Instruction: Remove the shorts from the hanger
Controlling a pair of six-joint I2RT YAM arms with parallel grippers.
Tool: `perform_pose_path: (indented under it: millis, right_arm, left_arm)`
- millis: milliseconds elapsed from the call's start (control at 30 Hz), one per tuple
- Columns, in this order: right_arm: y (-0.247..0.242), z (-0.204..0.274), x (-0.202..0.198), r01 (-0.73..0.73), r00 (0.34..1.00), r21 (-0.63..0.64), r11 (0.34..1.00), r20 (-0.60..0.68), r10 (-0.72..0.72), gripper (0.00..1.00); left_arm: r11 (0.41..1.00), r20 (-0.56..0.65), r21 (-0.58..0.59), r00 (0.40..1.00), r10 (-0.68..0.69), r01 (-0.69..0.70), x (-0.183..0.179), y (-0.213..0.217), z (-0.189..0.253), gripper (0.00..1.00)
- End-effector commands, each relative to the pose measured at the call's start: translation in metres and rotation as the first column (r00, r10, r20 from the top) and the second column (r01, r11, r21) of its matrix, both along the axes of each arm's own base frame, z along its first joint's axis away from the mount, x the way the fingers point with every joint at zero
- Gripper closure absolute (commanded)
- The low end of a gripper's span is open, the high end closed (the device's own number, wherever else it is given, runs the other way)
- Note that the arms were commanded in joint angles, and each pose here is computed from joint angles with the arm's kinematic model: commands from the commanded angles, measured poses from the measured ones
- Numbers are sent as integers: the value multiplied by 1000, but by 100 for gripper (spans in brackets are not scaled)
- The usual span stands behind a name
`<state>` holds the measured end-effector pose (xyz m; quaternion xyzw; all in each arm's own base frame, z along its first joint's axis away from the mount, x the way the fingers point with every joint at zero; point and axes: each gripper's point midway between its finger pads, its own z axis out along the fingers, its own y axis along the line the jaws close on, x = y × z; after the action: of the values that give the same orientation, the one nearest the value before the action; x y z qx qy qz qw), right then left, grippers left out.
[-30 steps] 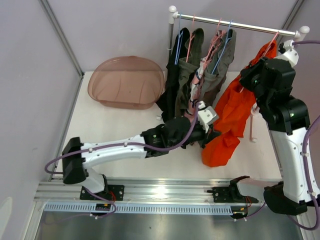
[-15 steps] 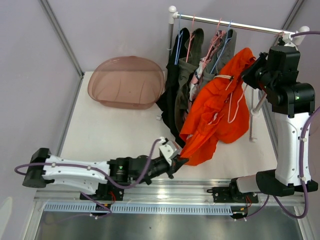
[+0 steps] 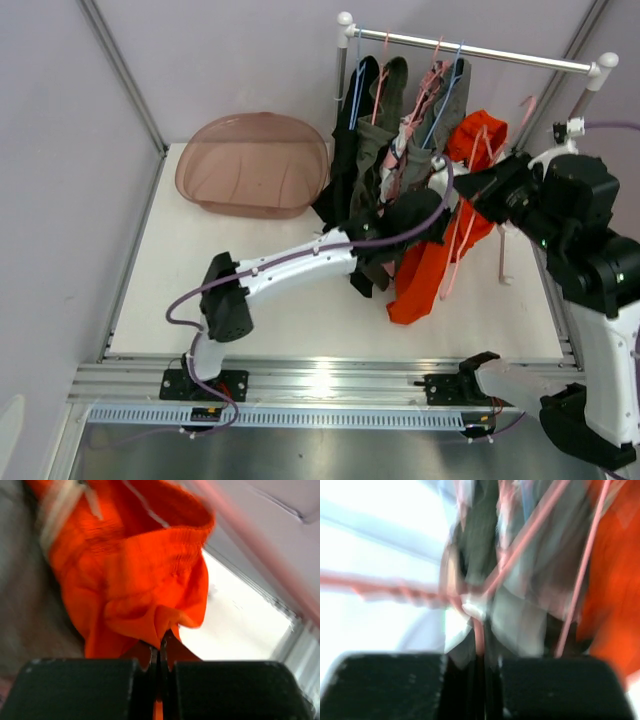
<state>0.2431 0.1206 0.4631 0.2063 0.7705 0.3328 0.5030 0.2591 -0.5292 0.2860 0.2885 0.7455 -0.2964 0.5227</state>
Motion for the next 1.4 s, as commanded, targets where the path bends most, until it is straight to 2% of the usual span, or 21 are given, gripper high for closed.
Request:
perform_pose_path:
  millis: [0, 67, 100, 133, 167, 200, 267, 333, 367, 400, 500, 633, 667, 767, 833, 867, 1100, 1167, 1200, 1267, 1367]
  right_arm:
    - [20, 10, -32, -116, 993, 88, 989, -11, 118, 100]
    - [-4, 23, -28, -17, 1000, -3, 1000, 15, 17, 100]
    - [-11, 30, -26, 9, 999, -34, 999, 36, -8, 100]
    - [-24, 49, -29, 58, 995, -51, 997, 85, -54, 100]
    - [-23, 47, -14, 67, 995, -107, 992, 77, -59, 100]
    - [-25, 51, -8, 83, 994, -129, 988, 86, -72, 100]
    - [-26, 50, 13, 97, 993, -183, 978, 78, -84, 100]
    - [-31, 45, 34, 99, 994, -197, 975, 65, -87, 100]
    - [-33, 30, 49, 94, 996, -214, 972, 26, -91, 100]
    - [-37, 21, 60, 90, 996, -225, 970, 9, -90, 100]
    - [-50, 2, 95, 83, 996, -231, 969, -7, -87, 100]
    - [-70, -10, 127, 110, 993, -284, 952, -19, -120, 100]
    - [-71, -9, 131, 110, 993, -294, 950, -12, -119, 100]
    - [-82, 0, 147, 130, 991, -318, 939, 16, -132, 100]
    - [-83, 6, 154, 123, 992, -320, 939, 30, -120, 100]
    - [-87, 6, 157, 124, 992, -317, 940, 29, -120, 100]
    - [-104, -2, 169, 137, 990, -321, 937, 15, -140, 100]
    - [-107, -10, 174, 133, 990, -329, 935, 1, -140, 100]
    - [-111, -13, 176, 137, 989, -333, 933, -3, -146, 100]
    - [-114, -22, 184, 132, 990, -337, 932, -7, -142, 100]
    - [-120, -32, 196, 135, 989, -340, 931, -13, -148, 100]
  left_arm:
    - [999, -39, 1, 998, 45, -45, 40, 8, 34, 100]
    - [999, -54, -18, 997, 50, -51, 34, 15, 41, 100]
    - [998, -122, 67, 992, 26, -18, 20, 22, -15, 100]
    - [1000, -138, 29, 990, 15, -11, 10, 26, -13, 100]
    - [999, -124, -34, 992, -19, 15, -12, 37, -8, 100]
    - [1000, -160, 6, 987, -10, 11, -26, 53, -41, 100]
    - [999, -162, -12, 986, -43, 42, -63, 73, -40, 100]
    - [998, -172, 55, 985, -33, 43, -87, 100, -56, 100]
    - [996, -155, 48, 985, -70, 78, -110, 104, -46, 100]
    - [996, -122, 19, 989, -79, 82, -121, 127, -17, 100]
    - [998, -70, -56, 996, -47, 43, -130, 178, 39, 100]
    - [988, 39, -73, 990, 136, -133, -92, 259, 111, 100]
    - [974, 79, -78, 972, 221, -215, -68, 284, 128, 100]
    - [938, 146, -88, 927, 345, -336, -28, 326, 159, 100]
    - [927, 151, -67, 915, 374, -368, -6, 332, 161, 100]
    - [914, 170, -112, 899, 404, -390, 3, 346, 184, 100]
    - [834, 197, -207, 813, 548, -512, 63, 389, 246, 100]
    - [811, 167, -181, 795, 583, -557, 98, 397, 236, 100]
    - [812, 196, -238, 792, 578, -533, 96, 400, 264, 100]
    - [799, 166, -220, 785, 596, -560, 134, 404, 252, 100]
    - [804, 238, -345, 783, 574, -484, 145, 407, 307, 100]
